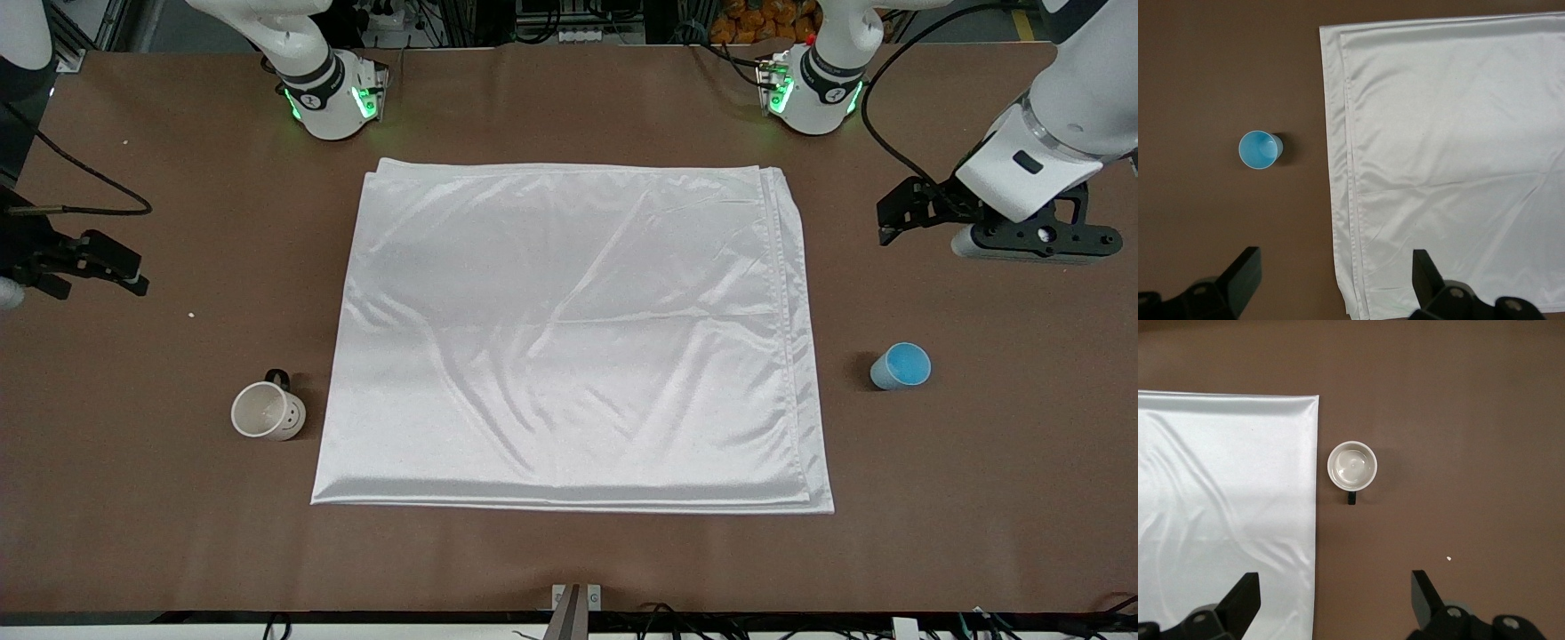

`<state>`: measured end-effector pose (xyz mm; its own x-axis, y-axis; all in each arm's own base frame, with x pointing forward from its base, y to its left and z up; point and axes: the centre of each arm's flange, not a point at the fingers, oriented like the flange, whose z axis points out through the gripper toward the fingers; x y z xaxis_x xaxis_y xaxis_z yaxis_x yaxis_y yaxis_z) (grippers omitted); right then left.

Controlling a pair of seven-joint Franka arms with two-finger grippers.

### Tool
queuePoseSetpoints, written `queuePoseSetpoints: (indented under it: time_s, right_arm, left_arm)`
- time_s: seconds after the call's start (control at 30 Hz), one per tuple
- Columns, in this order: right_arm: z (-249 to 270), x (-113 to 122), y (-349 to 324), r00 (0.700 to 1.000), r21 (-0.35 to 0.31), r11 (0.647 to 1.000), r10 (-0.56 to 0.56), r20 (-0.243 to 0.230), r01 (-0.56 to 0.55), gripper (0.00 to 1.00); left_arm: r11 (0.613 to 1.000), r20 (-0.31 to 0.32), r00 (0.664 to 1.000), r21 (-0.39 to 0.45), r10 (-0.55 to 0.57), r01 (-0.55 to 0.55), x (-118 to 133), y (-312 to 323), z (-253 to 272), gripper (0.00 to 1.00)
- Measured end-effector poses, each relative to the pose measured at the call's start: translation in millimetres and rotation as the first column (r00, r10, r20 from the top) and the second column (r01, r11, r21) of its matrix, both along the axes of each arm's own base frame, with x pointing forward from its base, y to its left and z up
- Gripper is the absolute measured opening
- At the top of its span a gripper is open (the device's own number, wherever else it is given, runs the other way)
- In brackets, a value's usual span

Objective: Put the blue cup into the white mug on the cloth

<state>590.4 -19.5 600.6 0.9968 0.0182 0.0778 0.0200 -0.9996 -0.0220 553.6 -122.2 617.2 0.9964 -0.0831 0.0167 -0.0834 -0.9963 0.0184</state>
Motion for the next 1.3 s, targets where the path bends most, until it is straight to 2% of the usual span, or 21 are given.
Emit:
queuePoseSetpoints:
  time_s: [0.6,1.0,1.3]
  right_arm:
    - [-26,-1,-1,0.999,0.001,1.0,-0.005,-0.038,0.005,1.0]
    - [-87,-2,-6,0.998,0.001,1.0,-0.017,-0.056,0.017,1.0]
    - [-118,-3,-7,0.999,0.0,1.0,-0.023,-0.046,0.023,1.0]
  left_arm:
    - [1.0,-0.006,1.0,0.001,-0.005,0.005,1,-3,-3,1.0]
    - [1.0,-0.01,1.0,0.002,-0.005,0.005,1,-3,-5,1.0]
    - [1.0,-0.034,0.999,0.006,0.016,-0.016,8,8,-19,1.0]
